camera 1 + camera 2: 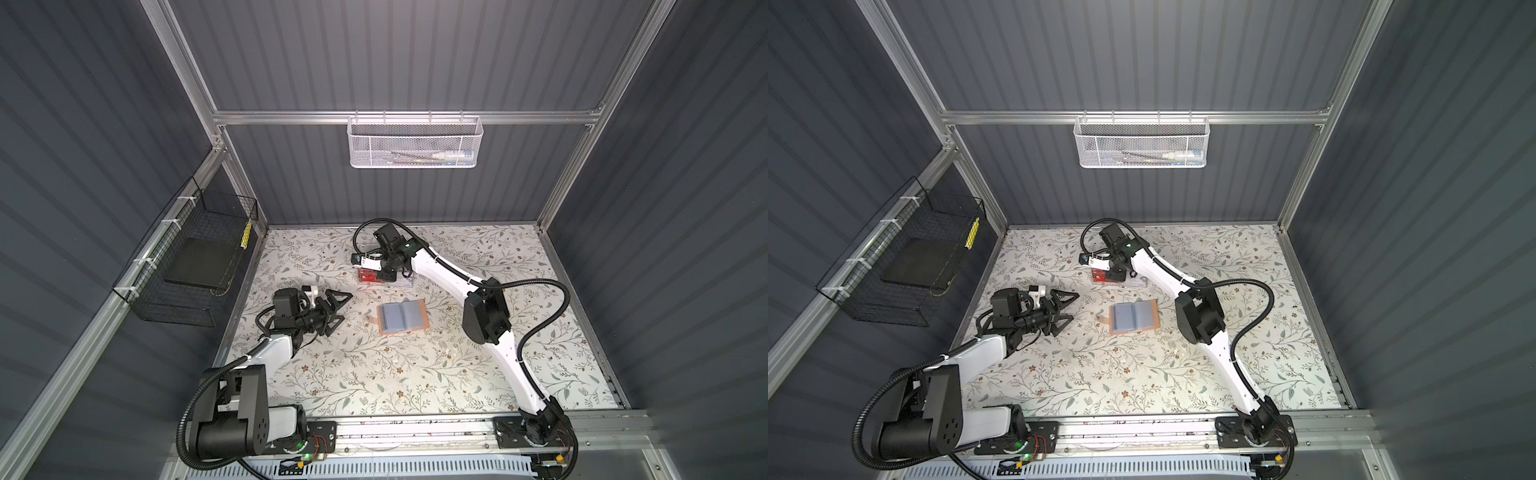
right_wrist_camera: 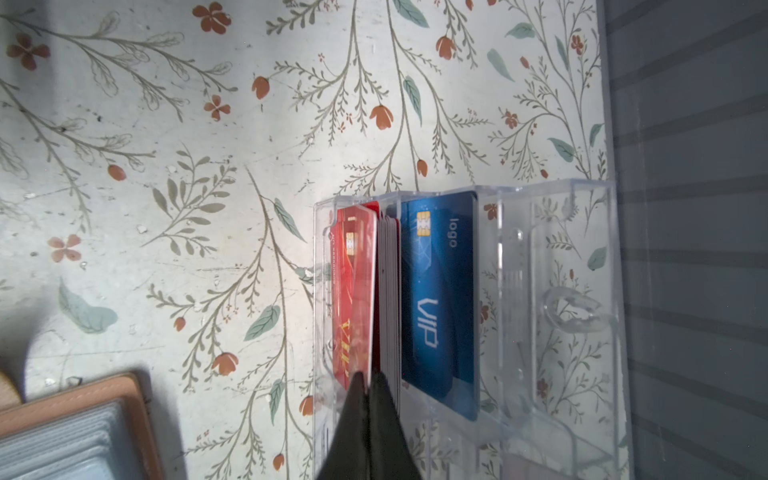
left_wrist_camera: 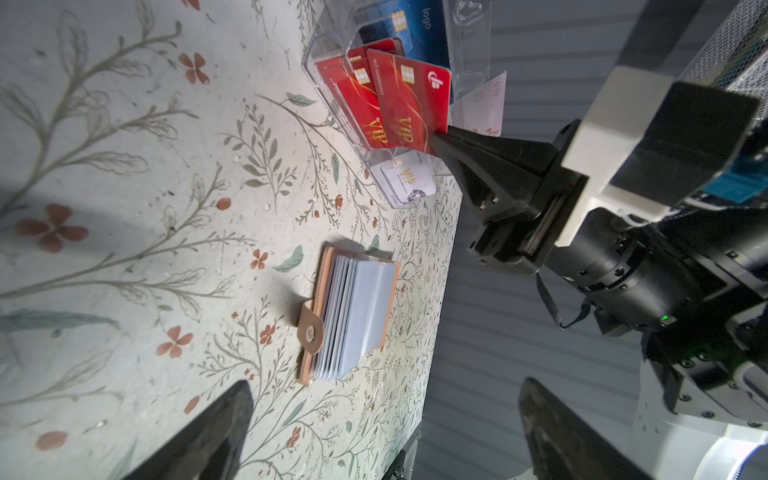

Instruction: Take the credit cards out of the card holder

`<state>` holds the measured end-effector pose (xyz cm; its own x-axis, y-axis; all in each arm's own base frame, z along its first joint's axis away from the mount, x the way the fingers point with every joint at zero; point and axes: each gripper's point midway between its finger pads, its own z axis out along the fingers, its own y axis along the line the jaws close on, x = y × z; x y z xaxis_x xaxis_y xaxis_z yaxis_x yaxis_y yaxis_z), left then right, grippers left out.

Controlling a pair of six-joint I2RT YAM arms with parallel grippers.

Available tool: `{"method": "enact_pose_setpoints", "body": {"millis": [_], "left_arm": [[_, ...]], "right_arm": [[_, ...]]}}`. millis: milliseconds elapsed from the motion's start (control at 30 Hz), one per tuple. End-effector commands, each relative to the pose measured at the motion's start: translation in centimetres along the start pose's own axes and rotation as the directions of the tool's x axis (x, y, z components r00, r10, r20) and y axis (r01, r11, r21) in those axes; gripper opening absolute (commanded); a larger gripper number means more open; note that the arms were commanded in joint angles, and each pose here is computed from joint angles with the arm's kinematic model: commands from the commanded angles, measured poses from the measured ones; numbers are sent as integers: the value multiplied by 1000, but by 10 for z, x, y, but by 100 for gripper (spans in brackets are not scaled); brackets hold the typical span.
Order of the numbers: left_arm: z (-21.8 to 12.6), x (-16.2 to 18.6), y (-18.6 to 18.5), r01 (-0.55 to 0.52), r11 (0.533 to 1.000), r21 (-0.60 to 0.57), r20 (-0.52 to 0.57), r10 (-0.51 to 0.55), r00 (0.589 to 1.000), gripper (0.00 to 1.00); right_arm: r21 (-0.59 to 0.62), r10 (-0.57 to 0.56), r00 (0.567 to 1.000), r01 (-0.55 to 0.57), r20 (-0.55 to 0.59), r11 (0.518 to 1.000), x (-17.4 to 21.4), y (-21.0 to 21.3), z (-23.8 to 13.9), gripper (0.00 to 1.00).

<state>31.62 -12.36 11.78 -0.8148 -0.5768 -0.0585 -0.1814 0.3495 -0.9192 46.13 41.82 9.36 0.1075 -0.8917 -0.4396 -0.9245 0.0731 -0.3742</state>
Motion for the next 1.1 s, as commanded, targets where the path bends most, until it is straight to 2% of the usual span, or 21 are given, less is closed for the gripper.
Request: {"method": "enact_pose_setpoints", "body": {"millis": [0, 867, 967, 1067], "left_arm": [[0, 1, 2, -17, 1000, 9, -12, 17, 1000, 100], [4, 1, 7, -9, 1000, 10, -18, 9, 1000, 100], [4, 1, 8, -8, 1000, 10, -18, 9, 1000, 100], [5, 1, 9, -8, 1000, 10, -20, 9, 1000, 100]], "right_arm": [[4, 6, 1000, -6, -27, 1000, 10, -2, 0, 0], [-4, 18, 999, -18, -37, 1000, 14, 8, 22, 0], [3, 18, 999, -18, -37, 1000, 14, 7, 22, 5], [1, 21, 999, -21, -34, 1000, 13, 7, 23, 6]]}}
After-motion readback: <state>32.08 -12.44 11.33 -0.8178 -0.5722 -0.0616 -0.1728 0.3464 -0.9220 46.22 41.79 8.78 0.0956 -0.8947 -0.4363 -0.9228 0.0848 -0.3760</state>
